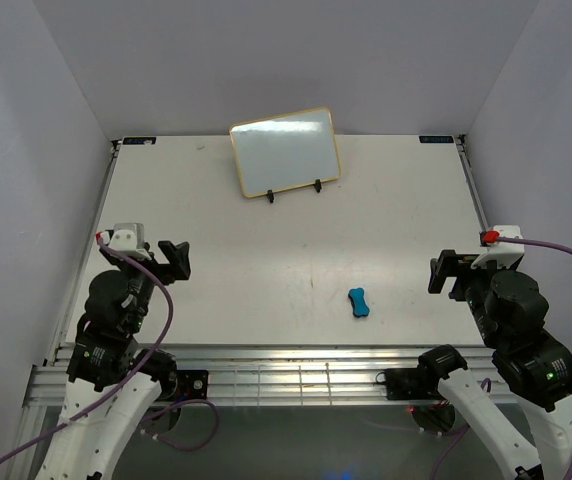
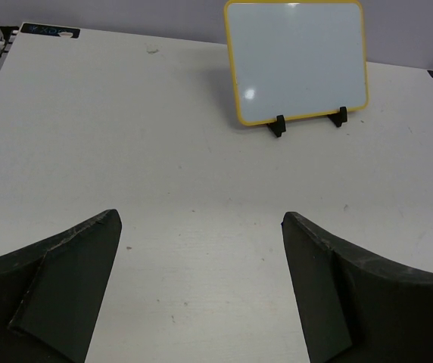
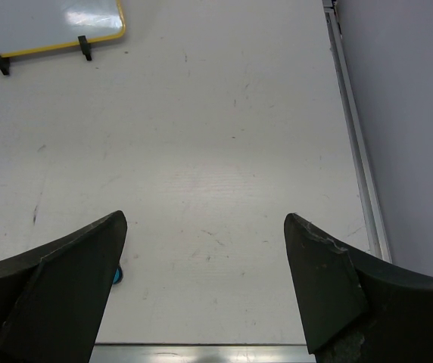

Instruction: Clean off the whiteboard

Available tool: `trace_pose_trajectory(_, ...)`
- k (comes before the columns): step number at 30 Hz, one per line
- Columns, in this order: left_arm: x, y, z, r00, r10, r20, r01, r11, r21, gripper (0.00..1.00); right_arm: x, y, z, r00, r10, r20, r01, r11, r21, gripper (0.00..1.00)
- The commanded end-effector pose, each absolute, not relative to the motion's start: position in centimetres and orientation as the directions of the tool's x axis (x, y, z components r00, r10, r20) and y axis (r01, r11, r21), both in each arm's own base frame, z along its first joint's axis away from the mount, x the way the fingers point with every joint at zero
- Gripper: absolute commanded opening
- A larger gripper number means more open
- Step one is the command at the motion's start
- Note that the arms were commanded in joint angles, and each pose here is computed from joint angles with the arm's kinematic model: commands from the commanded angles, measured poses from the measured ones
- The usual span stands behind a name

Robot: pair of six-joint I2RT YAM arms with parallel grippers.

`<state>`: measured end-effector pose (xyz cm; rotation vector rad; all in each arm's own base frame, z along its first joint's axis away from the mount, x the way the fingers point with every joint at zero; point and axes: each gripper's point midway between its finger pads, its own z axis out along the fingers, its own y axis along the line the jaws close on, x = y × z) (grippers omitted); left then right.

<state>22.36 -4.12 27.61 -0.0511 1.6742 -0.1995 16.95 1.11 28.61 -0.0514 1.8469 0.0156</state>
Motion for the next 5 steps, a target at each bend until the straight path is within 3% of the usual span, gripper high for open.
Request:
trace_pose_trajectory(1,22.2,-4.37,28.16,-0.105,-0.157,-0.982,0.101,0.981,-0.168,0.98,16.94,1.05,29.3,-0.247,-0.019,-0.969,-0.042,0.999,-0.009,0.9)
trace_pose_trajectory(5,22.24,-4.31,28.13,-0.105,-0.152,-0.983,0.098,0.982,-0.162,0.98,16.86,1.03,29.28,-0.248,-0.016,-0.969,-0.041,0.999,-0.006,0.9)
